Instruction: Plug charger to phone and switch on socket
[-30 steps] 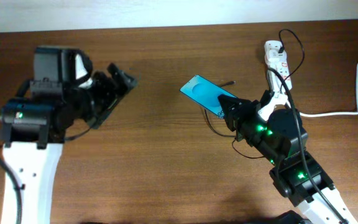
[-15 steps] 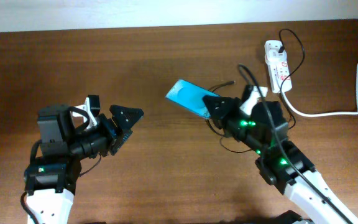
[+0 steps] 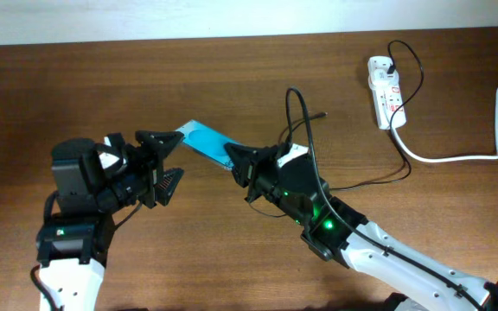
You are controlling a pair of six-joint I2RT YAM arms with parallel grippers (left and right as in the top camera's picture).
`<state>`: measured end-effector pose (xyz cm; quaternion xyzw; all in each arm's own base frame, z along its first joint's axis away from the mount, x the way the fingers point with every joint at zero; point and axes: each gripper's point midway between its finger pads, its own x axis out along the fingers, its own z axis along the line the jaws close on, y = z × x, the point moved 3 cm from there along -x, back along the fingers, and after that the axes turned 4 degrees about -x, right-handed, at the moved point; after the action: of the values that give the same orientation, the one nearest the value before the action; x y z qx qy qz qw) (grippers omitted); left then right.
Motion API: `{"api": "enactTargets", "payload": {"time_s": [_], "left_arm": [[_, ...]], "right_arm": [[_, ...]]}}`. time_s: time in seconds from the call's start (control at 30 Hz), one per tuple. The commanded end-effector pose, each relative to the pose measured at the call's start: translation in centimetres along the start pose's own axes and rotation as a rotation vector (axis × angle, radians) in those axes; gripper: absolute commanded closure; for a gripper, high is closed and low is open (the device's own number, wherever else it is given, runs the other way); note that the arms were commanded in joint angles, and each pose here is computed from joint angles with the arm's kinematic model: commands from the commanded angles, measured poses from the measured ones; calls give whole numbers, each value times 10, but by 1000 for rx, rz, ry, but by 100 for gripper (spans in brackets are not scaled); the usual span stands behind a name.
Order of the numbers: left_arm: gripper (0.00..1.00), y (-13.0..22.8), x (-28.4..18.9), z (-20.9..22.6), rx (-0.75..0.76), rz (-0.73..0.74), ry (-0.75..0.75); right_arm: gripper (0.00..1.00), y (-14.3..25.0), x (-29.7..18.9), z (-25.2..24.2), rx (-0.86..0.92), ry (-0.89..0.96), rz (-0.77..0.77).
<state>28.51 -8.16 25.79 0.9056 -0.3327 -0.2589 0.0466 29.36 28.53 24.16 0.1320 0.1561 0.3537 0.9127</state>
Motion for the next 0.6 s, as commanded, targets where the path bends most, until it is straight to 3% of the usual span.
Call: {"api": "enactTargets", "payload": {"time_s": [0.0, 0.03, 0.1, 0.33, 0.4, 0.57], "left_arm": [[17, 3, 17, 4, -36, 36, -31], [22, 8, 23, 7, -41, 80, -42], [24, 11, 30, 5, -43, 146, -35], [28, 10, 32, -12, -17, 146, 38], [40, 10, 32, -12, -20, 150, 38], [39, 18, 37, -11, -6, 161, 26]], "right_arm": [[96, 8, -1, 15, -117, -48, 7], [96, 8, -1, 15, -195, -48, 5], [96, 9, -1, 15, -223, -46, 13], [96, 12, -1, 13, -220, -39, 38], [96, 12, -1, 13, -220, -39, 38], [96, 18, -2, 19, -216, -67, 70]]}}
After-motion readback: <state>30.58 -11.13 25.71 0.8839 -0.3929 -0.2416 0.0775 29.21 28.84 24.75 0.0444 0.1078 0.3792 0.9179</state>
